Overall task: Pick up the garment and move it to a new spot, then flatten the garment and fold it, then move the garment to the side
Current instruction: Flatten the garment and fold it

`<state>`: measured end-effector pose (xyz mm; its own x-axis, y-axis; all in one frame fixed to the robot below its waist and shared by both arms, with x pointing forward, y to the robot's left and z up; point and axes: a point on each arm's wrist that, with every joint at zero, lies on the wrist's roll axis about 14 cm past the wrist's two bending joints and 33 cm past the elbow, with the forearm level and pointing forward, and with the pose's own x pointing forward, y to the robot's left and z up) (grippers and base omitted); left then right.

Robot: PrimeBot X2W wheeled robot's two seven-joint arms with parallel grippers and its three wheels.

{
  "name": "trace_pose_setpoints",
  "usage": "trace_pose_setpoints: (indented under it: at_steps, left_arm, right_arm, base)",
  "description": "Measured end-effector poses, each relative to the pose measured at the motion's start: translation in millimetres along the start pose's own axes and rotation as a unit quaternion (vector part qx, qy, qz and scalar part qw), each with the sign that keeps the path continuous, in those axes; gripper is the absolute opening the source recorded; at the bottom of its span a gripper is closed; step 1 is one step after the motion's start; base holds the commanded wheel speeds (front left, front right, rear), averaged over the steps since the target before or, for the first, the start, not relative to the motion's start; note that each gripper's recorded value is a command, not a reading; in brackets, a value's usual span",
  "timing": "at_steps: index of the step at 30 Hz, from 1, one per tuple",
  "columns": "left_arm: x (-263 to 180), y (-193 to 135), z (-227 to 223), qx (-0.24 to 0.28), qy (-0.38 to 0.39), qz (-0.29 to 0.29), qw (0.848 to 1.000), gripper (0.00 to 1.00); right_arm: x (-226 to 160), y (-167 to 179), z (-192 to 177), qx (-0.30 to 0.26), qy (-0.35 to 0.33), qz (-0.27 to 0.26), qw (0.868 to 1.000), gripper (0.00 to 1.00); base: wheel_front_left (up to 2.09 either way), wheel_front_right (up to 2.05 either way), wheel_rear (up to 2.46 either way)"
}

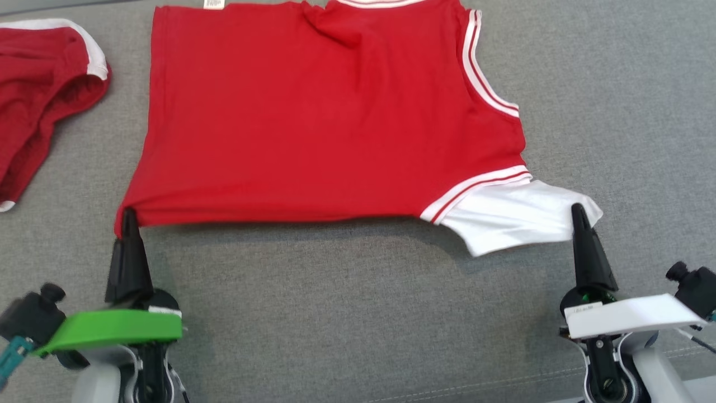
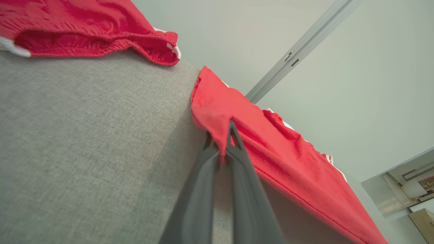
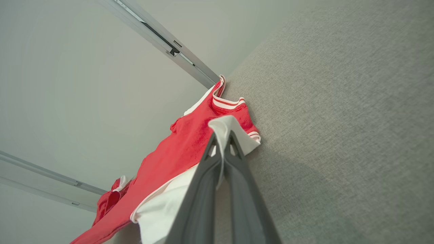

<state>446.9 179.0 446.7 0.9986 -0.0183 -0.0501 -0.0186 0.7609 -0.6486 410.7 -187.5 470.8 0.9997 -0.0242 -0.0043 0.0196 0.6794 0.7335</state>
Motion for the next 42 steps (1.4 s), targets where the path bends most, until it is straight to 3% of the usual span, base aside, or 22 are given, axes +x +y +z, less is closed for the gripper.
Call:
trace_pose_setpoints:
  at_steps: [9,21,32,42]
  left_arm:
    - [-64.4,17.9,-13.8,-0.022,0.011,0.060,0.998,0.00]
    - [-102.4,23.6,-20.7,-0.034,0.022,0.081,0.996,0.00]
    - [-89.8,7.5,-21.8,-0.049,0.020,0.058,0.997,0.00]
    - [-38.0,-6.1,-8.3,-0.059,0.000,0.036,0.998,0.00]
  right_arm:
    - [-32.9,3.5,-11.7,0.023,0.014,-0.013,1.000,0.00]
    - [-61.3,-0.5,-20.3,0.030,0.033,-0.024,0.999,0.00]
    - [-49.7,5.2,-30.9,0.027,0.050,-0.013,0.998,0.00]
    - [7.1,20.9,-19.8,0.014,0.022,0.008,1.000,0.00]
  base:
    - [0.00,0.00,0.00]
    - [0.00,0.00,0.00]
    - [0.00,0.00,0.00]
    - [0.00,0.00,0.00]
